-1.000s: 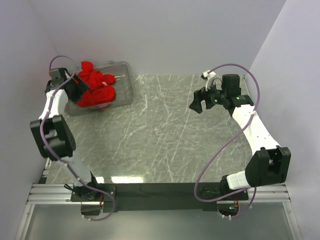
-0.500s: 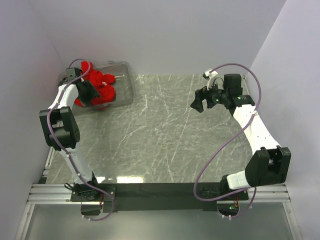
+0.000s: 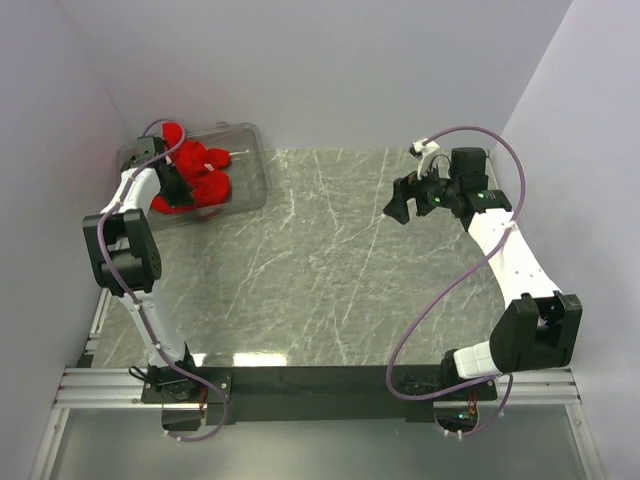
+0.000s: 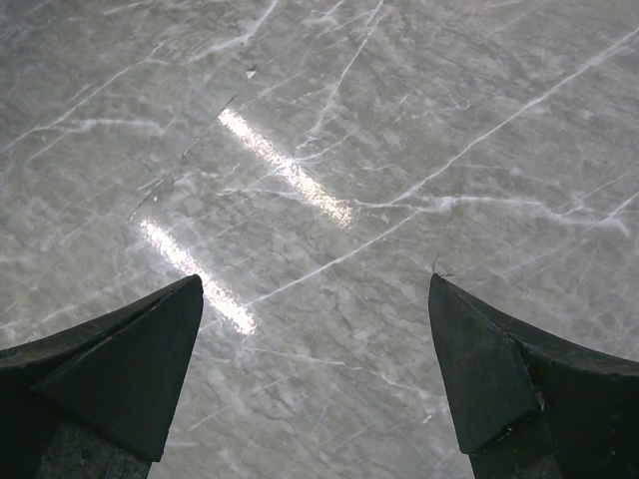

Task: Fold and stack the t-shirts
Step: Grab the tshirt from the pile, then move the tshirt to the center of the board

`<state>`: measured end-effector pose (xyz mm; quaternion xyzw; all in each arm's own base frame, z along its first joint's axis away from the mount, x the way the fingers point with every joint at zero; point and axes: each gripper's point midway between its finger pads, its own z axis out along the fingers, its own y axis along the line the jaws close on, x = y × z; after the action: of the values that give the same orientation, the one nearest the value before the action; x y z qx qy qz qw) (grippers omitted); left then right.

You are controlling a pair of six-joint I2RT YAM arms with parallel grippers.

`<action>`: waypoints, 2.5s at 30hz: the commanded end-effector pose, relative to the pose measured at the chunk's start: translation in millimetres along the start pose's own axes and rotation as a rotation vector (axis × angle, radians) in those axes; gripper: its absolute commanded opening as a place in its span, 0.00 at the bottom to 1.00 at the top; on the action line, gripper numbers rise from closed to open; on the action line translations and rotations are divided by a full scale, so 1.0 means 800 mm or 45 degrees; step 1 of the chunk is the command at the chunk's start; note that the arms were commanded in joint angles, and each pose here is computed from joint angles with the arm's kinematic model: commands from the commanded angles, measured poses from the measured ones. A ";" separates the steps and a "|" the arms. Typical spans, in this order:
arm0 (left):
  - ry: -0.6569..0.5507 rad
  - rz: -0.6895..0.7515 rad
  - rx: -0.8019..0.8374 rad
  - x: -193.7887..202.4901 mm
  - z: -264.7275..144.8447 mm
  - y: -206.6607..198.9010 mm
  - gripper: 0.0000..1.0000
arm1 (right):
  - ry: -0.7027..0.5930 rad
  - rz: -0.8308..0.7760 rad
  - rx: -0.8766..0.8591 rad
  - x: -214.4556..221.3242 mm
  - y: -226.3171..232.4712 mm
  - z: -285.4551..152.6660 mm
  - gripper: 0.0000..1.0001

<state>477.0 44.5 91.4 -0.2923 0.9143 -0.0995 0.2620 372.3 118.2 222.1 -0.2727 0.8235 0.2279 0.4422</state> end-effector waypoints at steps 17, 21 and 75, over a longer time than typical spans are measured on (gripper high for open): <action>-1.070 0.155 1.067 -0.178 -0.419 -0.278 0.00 | -0.101 -0.084 -0.005 -0.030 0.008 -0.028 1.00; -1.182 0.169 1.376 -0.182 -0.525 -0.342 0.01 | -0.123 -0.085 -0.003 -0.037 0.009 -0.032 1.00; -0.584 -0.275 2.344 0.111 -0.625 -0.606 0.01 | -0.172 0.092 0.311 0.028 -0.049 -0.098 0.99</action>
<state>375.4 -336.3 684.1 -0.0919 0.3116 -0.7109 0.6238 340.0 39.8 226.2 -0.1678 0.8349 0.1736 0.4947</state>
